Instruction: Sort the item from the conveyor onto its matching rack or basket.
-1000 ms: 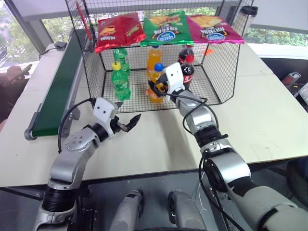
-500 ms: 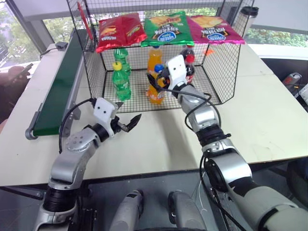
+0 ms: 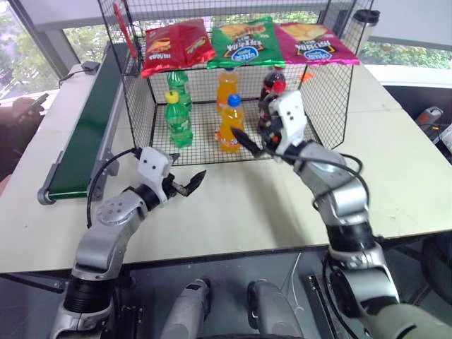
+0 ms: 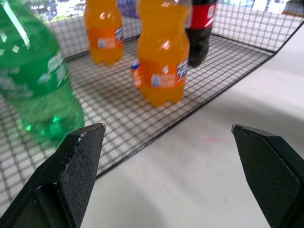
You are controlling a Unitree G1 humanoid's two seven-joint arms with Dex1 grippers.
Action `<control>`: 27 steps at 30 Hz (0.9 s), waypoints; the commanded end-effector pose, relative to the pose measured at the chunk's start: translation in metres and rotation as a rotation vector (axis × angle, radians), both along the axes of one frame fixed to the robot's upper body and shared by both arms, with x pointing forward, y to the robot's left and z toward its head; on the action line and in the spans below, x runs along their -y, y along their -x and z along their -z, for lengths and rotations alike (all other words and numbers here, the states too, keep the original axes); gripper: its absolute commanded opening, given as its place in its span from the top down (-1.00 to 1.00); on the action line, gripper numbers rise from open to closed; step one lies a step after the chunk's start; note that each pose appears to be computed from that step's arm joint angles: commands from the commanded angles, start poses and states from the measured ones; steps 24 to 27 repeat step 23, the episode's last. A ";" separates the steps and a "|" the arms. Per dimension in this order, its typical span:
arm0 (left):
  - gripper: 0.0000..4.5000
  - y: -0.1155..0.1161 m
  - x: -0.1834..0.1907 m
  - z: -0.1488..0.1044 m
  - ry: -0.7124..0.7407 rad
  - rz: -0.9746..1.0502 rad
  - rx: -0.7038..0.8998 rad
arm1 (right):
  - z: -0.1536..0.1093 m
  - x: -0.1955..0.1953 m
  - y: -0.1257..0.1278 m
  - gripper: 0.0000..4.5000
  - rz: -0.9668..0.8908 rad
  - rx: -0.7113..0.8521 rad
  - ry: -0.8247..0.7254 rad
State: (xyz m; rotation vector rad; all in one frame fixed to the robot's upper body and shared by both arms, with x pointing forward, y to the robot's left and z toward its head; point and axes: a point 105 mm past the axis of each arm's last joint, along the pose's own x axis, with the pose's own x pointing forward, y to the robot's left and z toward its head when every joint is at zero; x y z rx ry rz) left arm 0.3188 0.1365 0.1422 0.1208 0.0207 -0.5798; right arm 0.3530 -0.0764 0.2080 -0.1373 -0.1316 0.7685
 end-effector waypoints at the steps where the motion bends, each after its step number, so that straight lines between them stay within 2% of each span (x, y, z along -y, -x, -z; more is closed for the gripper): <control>1: -1.00 0.005 -0.005 -0.010 0.007 -0.012 0.036 | -0.005 0.001 0.030 -0.98 -0.104 -0.037 -0.017; 8: -1.00 0.015 -0.009 0.004 -0.005 -0.011 -0.014 | 0.028 0.021 0.041 -0.98 -0.069 -0.147 0.044; 18: -1.00 0.018 -0.009 0.007 -0.001 -0.005 -0.028 | 0.062 0.041 0.034 -0.98 0.038 -0.223 0.073; 27: -1.00 0.020 -0.006 0.004 0.012 0.012 -0.014 | 0.069 0.049 0.030 -0.98 0.079 -0.227 0.074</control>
